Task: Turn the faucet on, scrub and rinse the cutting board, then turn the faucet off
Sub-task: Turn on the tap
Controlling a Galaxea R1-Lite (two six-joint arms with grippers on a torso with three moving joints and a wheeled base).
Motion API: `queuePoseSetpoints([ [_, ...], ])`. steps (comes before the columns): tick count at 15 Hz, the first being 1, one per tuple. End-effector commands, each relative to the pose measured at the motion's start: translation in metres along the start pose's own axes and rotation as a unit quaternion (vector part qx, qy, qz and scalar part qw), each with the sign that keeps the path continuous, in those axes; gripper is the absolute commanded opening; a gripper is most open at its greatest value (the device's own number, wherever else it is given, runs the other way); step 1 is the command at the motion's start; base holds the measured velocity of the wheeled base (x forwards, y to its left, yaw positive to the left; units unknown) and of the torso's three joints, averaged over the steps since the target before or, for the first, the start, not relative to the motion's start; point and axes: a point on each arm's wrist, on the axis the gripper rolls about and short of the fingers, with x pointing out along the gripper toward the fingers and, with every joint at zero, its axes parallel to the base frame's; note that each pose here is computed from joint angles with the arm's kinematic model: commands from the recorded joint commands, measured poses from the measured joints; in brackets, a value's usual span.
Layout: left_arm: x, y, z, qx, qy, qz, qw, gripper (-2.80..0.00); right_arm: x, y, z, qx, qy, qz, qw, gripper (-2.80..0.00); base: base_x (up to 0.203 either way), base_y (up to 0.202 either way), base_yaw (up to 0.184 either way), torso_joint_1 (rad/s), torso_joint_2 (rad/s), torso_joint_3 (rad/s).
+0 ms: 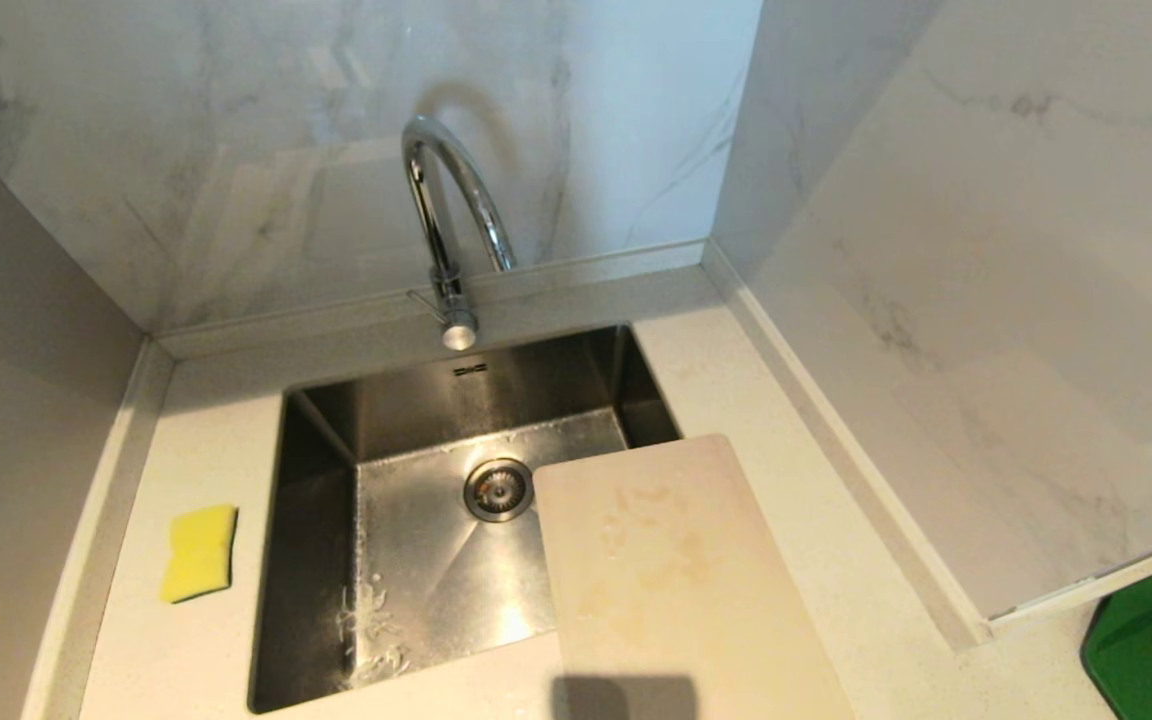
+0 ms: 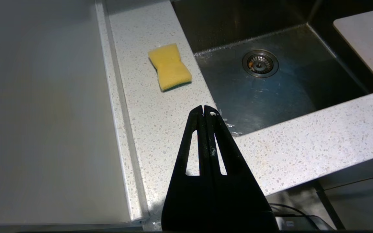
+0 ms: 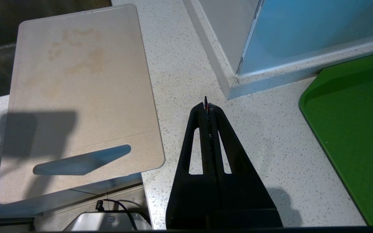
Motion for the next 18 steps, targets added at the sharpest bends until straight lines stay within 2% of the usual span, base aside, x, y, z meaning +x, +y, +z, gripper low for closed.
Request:
queuePoseSetpoints([
  [1, 0.000, 0.000, 0.000, -0.011, 0.001, 0.003, 0.9999, -2.80, 0.000, 0.000, 0.000, 0.000, 0.001, 0.000, 1.000, -2.80, 0.000, 0.000, 0.000, 0.000, 0.00, 0.000],
  [11, 0.000, 0.000, 0.000, -0.011, 0.000, 0.003, 0.9999, -2.80, 0.000, 0.000, 0.000, 0.000, 0.000, 0.000, 1.000, -2.80, 0.000, 0.000, 0.000, 0.000, 0.00, 0.000],
  [15, -0.003, 0.000, 0.002, 0.013, 0.026, -0.004, 0.9996, -2.80, 0.000, 0.000, 0.000, -0.001, 0.000, 0.000, 1.000, -2.80, 0.000, 0.000, 0.000, 0.000, 0.00, 0.000],
  [18, -0.007, 0.000, 0.022, 0.015, 0.060, -0.033, 0.9975, -2.80, 0.000, 0.000, 0.000, -0.001, 0.001, 0.000, 1.000, -2.80, 0.000, 0.000, 0.000, 0.000, 0.00, 0.000],
])
